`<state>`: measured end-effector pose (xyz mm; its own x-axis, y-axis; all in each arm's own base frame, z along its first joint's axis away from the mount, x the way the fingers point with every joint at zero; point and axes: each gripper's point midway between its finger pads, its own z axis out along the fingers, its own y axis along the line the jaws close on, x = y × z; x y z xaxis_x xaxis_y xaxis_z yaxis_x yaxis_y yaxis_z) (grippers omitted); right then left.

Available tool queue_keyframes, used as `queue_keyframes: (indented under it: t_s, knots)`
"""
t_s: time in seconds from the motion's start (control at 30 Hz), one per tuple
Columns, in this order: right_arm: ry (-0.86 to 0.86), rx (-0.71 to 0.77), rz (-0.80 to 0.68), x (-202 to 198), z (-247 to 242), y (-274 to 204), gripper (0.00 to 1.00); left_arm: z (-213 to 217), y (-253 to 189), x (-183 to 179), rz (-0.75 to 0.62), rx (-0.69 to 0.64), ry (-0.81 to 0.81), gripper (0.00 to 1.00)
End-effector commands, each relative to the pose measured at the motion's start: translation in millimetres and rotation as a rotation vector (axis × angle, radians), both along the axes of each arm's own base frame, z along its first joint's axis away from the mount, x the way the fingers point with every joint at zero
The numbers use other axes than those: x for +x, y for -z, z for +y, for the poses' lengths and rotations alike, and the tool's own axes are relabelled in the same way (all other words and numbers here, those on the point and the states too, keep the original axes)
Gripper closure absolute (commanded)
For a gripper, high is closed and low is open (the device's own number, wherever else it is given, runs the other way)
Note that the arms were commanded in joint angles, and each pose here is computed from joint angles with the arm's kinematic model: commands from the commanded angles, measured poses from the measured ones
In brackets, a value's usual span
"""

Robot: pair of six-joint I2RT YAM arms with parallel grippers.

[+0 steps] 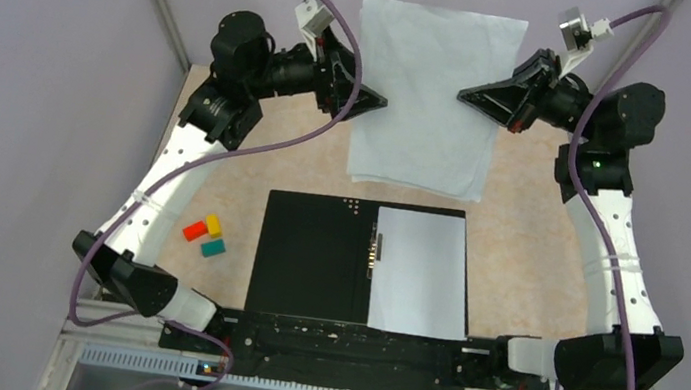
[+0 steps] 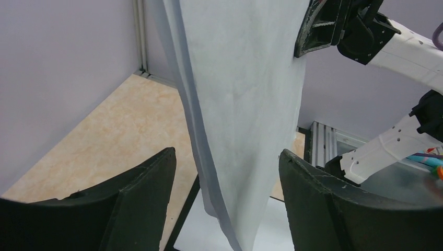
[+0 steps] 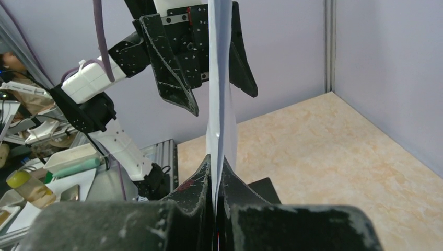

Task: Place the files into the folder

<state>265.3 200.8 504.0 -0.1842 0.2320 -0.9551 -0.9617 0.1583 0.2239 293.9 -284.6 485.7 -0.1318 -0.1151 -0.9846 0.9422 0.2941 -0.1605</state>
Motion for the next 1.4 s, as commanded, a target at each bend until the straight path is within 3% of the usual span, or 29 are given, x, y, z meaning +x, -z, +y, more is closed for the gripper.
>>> queue_keyframes:
  t_s: [0.0,0.1,0.27,0.43,0.6,0.93,1.23,1.37]
  knots:
    - [-0.023,-0.023,-0.069,9.0,5.8,-2.4,1.00,-4.6,-9.4,5.9,-0.053,-0.031,0.078,0.24]
    - [-0.011,-0.032,-0.069,24.1,9.5,6.8,1.00,-5.8,-4.9,14.3,-0.055,-0.033,0.098,0.33]
    - [0.115,-0.088,-0.074,69.1,11.8,34.3,1.00,-2.5,16.6,52.1,-0.052,-0.008,0.030,0.78]
    - [0.265,-0.131,-0.080,117.5,20.8,66.4,1.00,-6.9,51.0,101.4,-0.064,0.044,-0.075,0.98]
    - [0.389,-0.148,-0.038,165.8,28.0,108.0,1.00,-12.2,90.2,144.2,-0.111,0.056,-0.152,1.00]
    - [0.532,-0.123,0.064,238.8,28.1,195.3,0.85,-23.6,179.6,200.9,-0.223,0.049,-0.229,1.00]
    - [0.509,-0.070,0.144,255.3,18.5,238.0,0.55,-26.6,224.9,219.9,-0.202,0.068,-0.246,1.00]
    - [0.505,-0.071,0.157,251.1,14.2,246.3,0.44,-25.9,240.4,214.5,-0.186,0.078,-0.232,0.92]
